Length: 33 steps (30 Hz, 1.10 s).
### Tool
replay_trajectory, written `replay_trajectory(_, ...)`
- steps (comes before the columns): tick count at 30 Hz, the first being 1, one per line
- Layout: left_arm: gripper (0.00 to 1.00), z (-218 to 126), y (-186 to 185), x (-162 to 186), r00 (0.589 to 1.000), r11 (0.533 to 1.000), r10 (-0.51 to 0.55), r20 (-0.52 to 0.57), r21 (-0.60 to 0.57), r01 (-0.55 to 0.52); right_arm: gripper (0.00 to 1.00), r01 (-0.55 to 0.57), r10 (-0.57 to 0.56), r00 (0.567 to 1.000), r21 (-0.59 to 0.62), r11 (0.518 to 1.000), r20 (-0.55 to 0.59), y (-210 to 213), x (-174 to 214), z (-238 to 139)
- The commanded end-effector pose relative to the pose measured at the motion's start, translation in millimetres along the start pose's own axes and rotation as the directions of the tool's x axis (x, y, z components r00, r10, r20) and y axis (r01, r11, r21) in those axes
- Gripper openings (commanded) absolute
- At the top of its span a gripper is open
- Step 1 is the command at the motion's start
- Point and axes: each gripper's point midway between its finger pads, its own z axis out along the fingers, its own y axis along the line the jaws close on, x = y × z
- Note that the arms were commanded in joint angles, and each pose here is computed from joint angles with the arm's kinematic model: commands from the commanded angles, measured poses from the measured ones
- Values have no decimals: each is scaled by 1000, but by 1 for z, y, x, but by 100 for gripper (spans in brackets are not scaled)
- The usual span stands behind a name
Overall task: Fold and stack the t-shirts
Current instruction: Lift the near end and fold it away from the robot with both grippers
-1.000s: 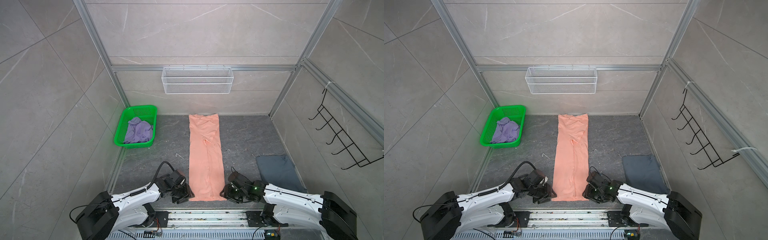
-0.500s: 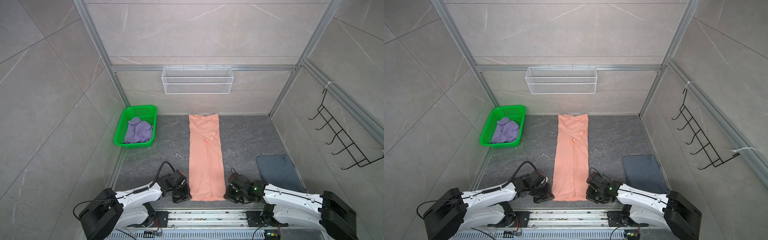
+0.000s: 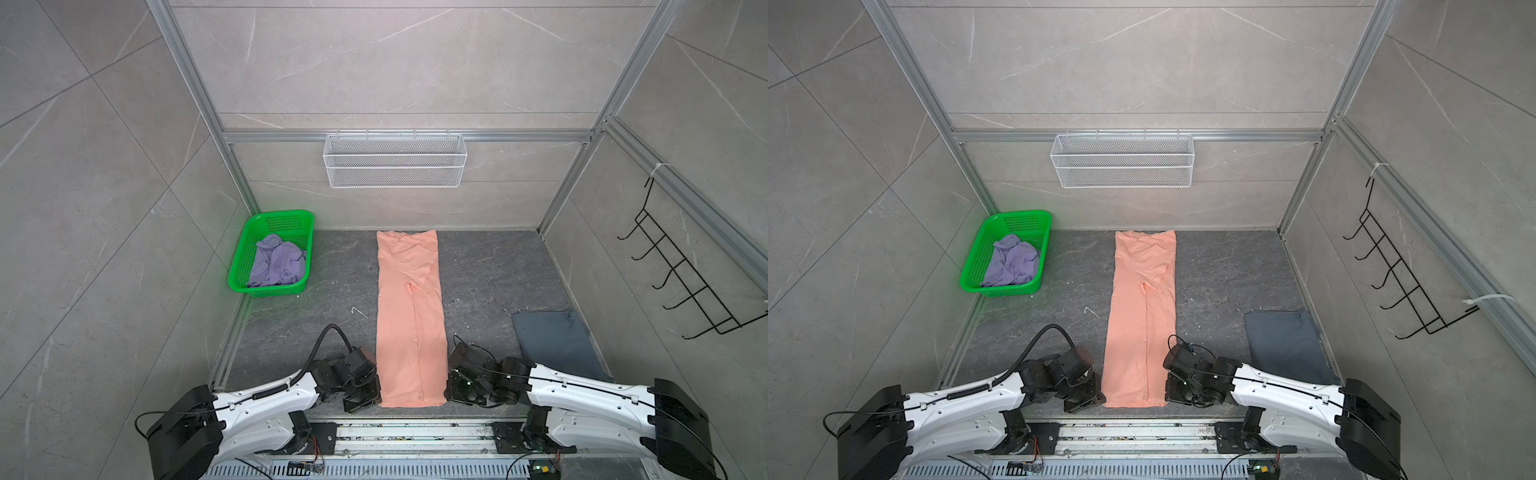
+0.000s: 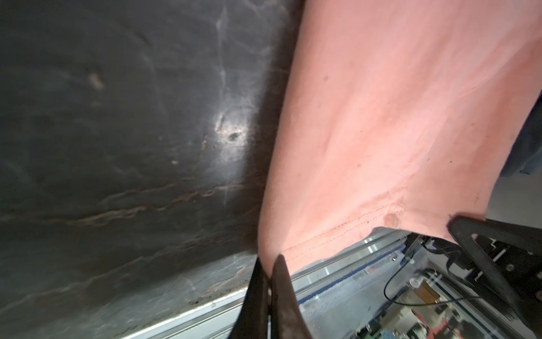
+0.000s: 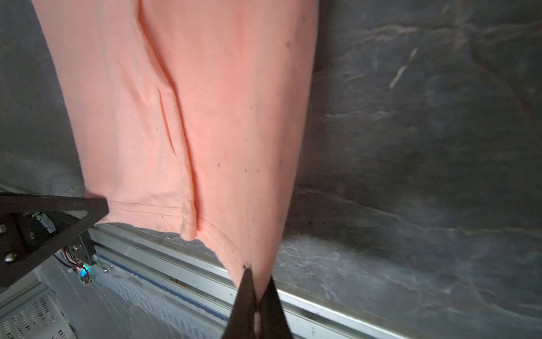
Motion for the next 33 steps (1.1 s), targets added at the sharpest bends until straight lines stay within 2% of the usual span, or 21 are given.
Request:
replay_trajectory(1,0,-25,-31,-15,995,999,23,95,46,-28,1,44,-43,994,-4,999,105,15,-21,-24)
replay_trajectory(4,0,-43,-54,-30,984,996,45,174,74,-59,1,69,-65,984,-19,997,166,36,-38,-35)
replay_trajectory(11,0,-67,-93,-86,966,990,65,250,108,-95,1,126,-144,957,85,988,250,70,-89,-40)
replay_trajectory(16,0,-75,-111,-150,967,981,40,252,173,-86,0,45,-65,962,80,996,265,72,-140,-27)
replay_trajectory(22,0,-66,-134,-216,975,975,73,212,189,-114,0,-29,20,967,32,999,254,72,-206,-11)
replay_trajectory(28,0,-58,-135,-273,982,973,29,189,221,-71,0,-84,72,967,37,996,246,68,-266,9)
replay_trajectory(33,0,-47,-130,-303,987,974,-10,162,226,-27,0,-161,151,961,26,987,232,52,-302,23)
